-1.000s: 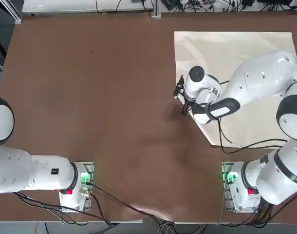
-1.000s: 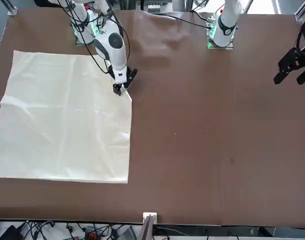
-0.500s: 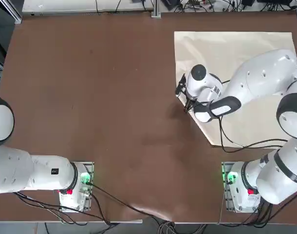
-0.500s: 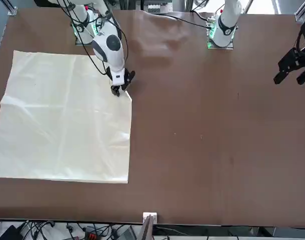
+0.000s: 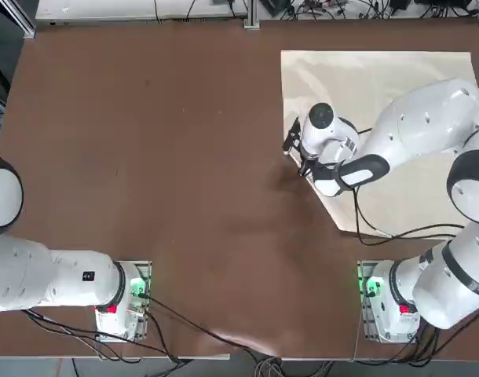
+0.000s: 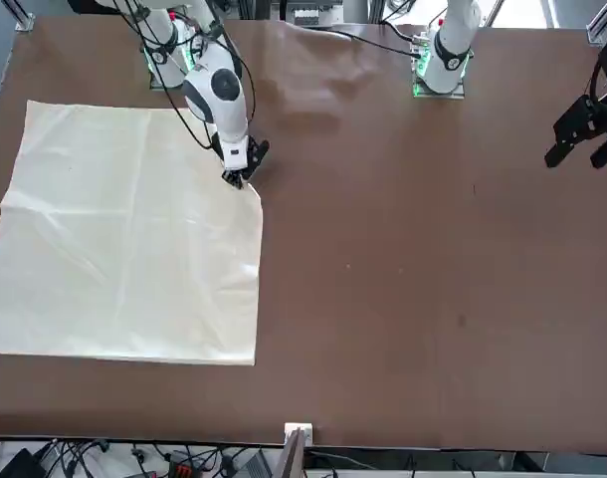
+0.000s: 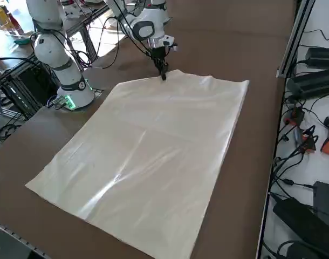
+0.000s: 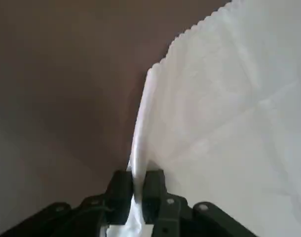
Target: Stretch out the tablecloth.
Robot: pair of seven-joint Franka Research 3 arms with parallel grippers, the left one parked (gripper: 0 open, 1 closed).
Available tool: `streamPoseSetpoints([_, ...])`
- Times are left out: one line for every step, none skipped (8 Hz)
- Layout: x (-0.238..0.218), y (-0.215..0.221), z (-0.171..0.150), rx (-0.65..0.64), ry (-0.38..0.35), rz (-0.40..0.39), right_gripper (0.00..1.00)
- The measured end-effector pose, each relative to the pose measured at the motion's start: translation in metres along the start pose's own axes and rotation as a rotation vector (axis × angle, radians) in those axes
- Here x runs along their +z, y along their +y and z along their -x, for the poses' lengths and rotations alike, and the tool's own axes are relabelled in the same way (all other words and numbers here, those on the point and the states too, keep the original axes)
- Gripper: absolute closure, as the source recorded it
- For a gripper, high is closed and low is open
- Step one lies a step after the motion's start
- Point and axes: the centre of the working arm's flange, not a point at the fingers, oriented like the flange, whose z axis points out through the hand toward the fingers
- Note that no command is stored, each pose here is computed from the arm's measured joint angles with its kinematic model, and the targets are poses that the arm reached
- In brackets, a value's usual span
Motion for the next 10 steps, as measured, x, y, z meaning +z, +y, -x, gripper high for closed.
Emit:
streamPoseSetpoints([-0.001, 0.008, 0.000, 0.029, 0.003, 0.001, 0.85])
streamPoseSetpoints([-0.001, 0.017, 0.001, 0.061, 0.006, 0.002, 0.93])
streamPoseSetpoints([-0.003, 0.030, 0.002, 0.094, 0.013, 0.005, 0.97])
streamPoseSetpoints([-0.008, 0.046, 0.003, 0.126, 0.023, 0.010, 0.97])
streamPoseSetpoints([-0.012, 0.065, 0.005, 0.163, 0.035, 0.016, 0.97])
streamPoseSetpoints([-0.016, 0.086, 0.008, 0.204, 0.043, 0.022, 0.97])
streamPoseSetpoints([-0.018, 0.109, 0.012, 0.247, 0.051, 0.028, 0.97])
streamPoseSetpoints([-0.021, 0.135, 0.018, 0.296, 0.060, 0.035, 0.97])
streamPoseSetpoints([-0.022, 0.161, 0.026, 0.334, 0.066, 0.043, 0.97])
streamPoseSetpoints([-0.021, 0.184, 0.032, 0.361, 0.070, 0.048, 0.97])
